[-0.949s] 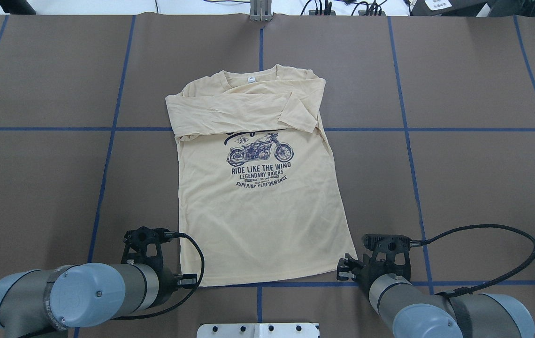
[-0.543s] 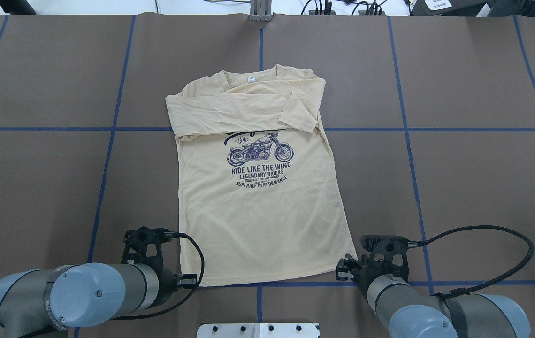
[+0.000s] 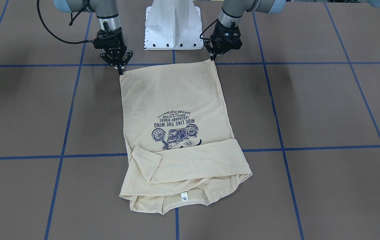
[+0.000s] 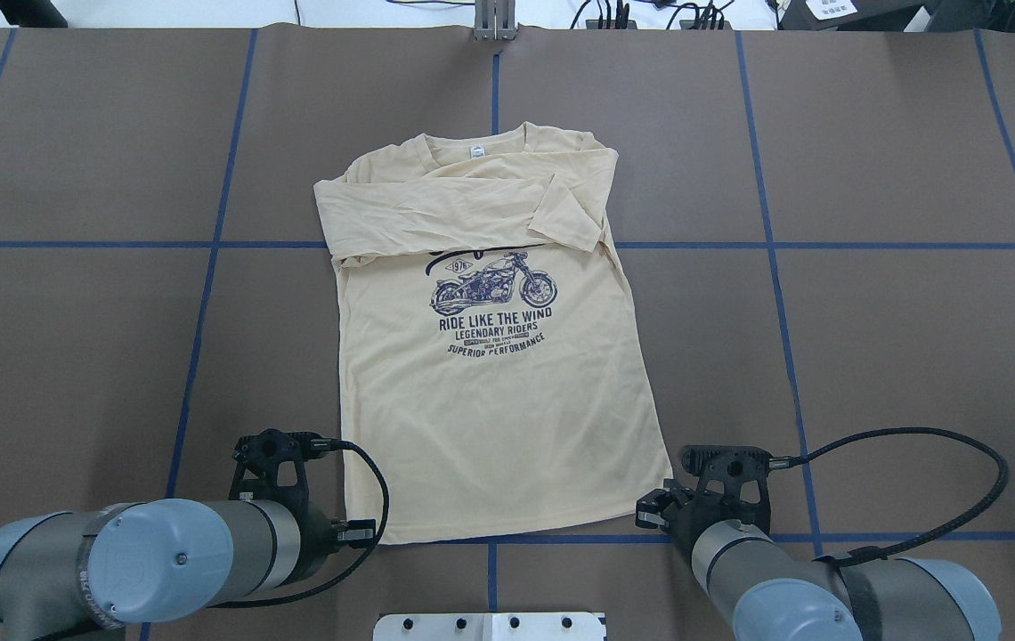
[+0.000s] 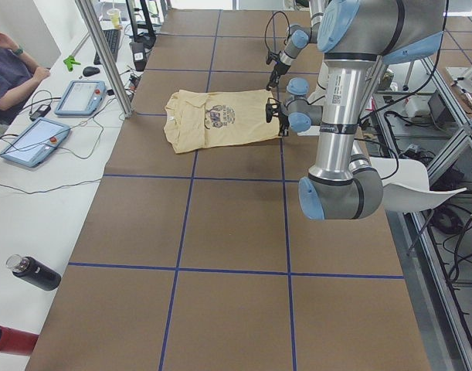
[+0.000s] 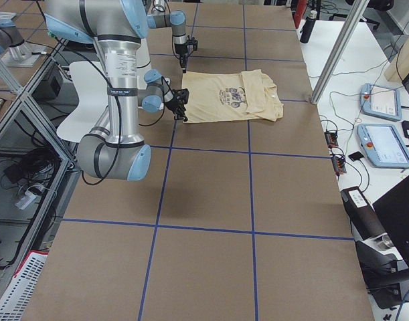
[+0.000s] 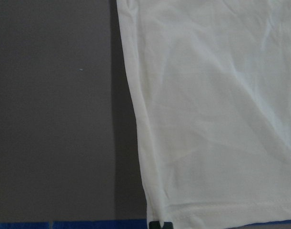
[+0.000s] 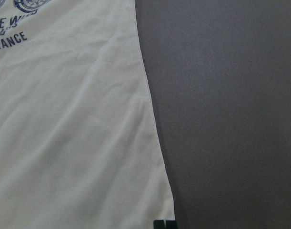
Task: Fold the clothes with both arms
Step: 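Lift the hem with both grippers and fold it toward the collar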
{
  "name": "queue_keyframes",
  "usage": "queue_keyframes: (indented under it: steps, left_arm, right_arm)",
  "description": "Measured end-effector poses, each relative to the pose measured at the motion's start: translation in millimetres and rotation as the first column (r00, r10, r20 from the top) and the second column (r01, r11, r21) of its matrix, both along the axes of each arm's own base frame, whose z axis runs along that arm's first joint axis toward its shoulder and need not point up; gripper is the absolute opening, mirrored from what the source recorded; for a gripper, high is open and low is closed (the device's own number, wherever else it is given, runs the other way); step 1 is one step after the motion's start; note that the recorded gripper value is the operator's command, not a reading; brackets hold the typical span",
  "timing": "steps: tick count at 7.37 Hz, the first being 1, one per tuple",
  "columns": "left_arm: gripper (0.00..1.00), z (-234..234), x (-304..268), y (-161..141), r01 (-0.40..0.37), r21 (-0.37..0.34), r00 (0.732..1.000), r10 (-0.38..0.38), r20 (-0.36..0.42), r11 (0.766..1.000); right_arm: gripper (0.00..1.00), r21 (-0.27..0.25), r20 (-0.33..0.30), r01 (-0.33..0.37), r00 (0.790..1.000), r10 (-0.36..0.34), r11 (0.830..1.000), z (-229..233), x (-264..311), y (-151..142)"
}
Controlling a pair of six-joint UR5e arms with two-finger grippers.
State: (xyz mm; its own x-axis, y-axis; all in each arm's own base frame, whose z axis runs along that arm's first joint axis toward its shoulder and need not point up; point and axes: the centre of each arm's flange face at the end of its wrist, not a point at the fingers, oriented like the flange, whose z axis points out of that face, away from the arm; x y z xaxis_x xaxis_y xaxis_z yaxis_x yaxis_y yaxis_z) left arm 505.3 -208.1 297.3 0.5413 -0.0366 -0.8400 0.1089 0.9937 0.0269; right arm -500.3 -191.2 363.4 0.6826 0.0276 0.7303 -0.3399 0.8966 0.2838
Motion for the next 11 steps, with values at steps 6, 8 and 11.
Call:
queue_keyframes:
  steps: [6,8,11]
  left_arm:
    - [0.0,-56,-50,12,-0.051,-0.012,0.997,0.05,-0.065,0.999]
    - [0.0,-113,-124,30,-0.118,-0.034,0.986,0.113,-0.119,0.992]
    - [0.0,-145,-191,42,-0.176,-0.031,0.975,0.169,-0.147,0.984]
  right_arm:
    - [0.0,-0.028,0.112,0.038,0.993,-0.035,0.999,-50,80,3]
    - [0.0,-0.094,0.2,0.159,0.97,-0.137,0.983,-105,155,19]
    - [0.0,-0.169,0.296,0.287,0.927,-0.229,0.943,-166,233,24]
